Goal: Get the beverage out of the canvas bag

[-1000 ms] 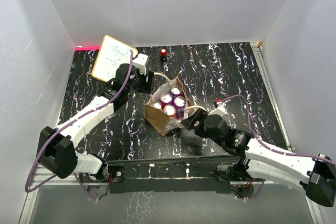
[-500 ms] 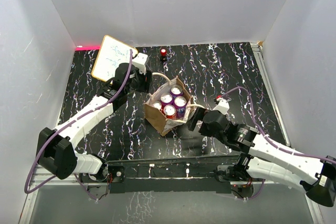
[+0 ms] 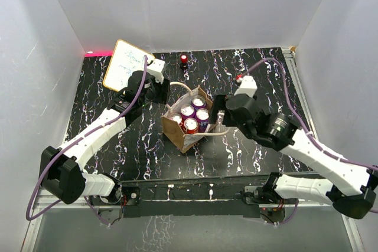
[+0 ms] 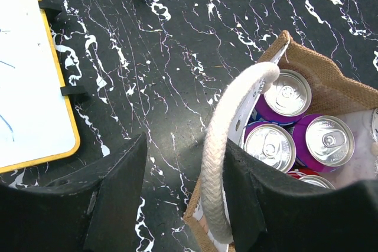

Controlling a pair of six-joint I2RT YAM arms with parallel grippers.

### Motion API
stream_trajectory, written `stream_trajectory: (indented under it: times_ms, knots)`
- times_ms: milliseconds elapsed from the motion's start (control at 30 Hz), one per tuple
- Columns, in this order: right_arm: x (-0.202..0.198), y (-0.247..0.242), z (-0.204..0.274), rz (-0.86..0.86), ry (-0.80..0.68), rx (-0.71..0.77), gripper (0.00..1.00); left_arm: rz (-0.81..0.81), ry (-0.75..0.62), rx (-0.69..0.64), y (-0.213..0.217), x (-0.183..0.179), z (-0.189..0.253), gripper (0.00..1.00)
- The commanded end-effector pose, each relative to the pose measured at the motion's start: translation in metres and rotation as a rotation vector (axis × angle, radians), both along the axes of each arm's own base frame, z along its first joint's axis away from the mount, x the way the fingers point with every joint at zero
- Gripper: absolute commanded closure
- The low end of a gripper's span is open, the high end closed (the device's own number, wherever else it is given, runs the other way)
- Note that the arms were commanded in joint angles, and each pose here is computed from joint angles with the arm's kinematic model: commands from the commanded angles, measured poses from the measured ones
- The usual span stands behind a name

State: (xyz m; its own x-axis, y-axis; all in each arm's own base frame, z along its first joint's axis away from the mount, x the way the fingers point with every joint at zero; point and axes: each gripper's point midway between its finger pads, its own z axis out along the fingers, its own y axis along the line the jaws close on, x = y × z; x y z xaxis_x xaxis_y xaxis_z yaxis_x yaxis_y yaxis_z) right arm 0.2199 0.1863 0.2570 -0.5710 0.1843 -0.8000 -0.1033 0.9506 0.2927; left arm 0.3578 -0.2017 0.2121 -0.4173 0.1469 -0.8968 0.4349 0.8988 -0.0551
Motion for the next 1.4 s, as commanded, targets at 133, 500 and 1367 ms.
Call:
stream_trajectory:
  times_ms: [133, 500, 1367]
  knots:
    - [0.034, 0.063, 0.038, 0.18, -0.066, -0.064, 0.08, -0.014, -0.064, -0.038, -0.004, 0.0, 0.03, 0.5]
    - [0.046, 0.122, -0.047, 0.22, 0.188, -0.149, 0.16, -0.014, -0.057, -0.037, -0.004, 0.001, 0.027, 0.5]
    - [0.047, 0.129, -0.138, 0.165, 0.324, -0.23, 0.2, 0.008, -0.063, -0.026, 0.0, 0.002, 0.028, 0.48]
